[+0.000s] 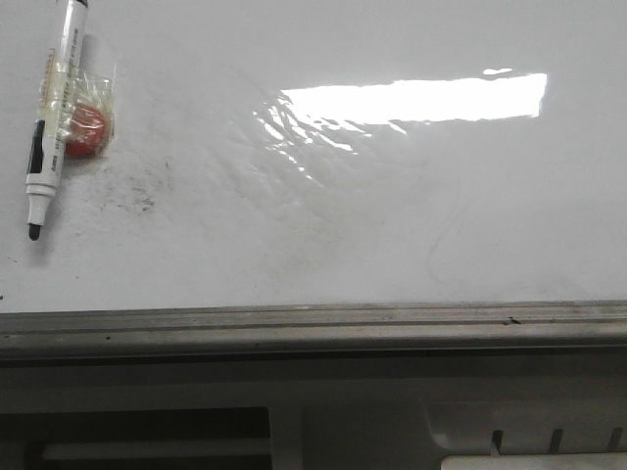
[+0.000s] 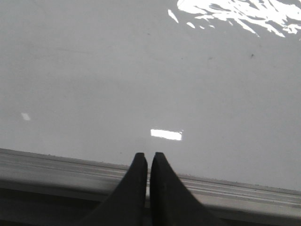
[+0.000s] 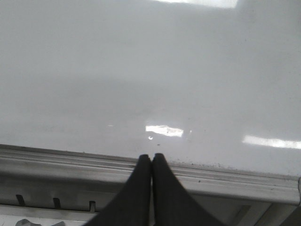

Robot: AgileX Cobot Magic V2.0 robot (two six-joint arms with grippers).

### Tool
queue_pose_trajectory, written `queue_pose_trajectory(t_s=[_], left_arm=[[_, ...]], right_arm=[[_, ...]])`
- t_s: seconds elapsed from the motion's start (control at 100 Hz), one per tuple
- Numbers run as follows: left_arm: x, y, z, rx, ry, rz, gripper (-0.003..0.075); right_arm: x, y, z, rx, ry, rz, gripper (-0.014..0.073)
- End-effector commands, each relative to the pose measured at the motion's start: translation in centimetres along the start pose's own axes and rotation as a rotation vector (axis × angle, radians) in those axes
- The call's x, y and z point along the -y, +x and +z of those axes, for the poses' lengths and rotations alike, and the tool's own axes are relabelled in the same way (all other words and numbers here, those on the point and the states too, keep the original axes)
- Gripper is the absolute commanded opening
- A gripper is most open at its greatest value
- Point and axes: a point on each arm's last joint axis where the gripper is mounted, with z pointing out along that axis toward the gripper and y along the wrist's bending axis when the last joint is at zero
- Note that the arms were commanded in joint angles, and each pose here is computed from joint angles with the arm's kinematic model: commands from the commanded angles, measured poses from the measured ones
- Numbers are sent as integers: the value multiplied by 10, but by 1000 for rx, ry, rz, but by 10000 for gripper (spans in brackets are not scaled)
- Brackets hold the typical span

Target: Write number 8 on whiteboard

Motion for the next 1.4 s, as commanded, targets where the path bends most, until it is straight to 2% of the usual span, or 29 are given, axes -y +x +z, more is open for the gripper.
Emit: queue_pose_trajectory(t_s=[0.0, 0.48, 0.56, 1.11, 1.39], left_arm=[[-1, 5, 2, 45, 3, -8, -20], [-2, 5, 2, 48, -3, 12, -20], [-3, 5, 2, 53, -17, 55, -20], [-3, 5, 2, 52, -15, 55, -20], [-1, -2, 1, 125, 0, 54, -20]], right_arm=[[0, 1, 0, 41, 9, -18, -63], [0, 1, 0, 41, 9, -18, -63], [0, 1, 0, 41, 9, -18, -63], [0, 1, 0, 41, 9, -18, -63], [0, 1, 0, 41, 9, -18, -63]])
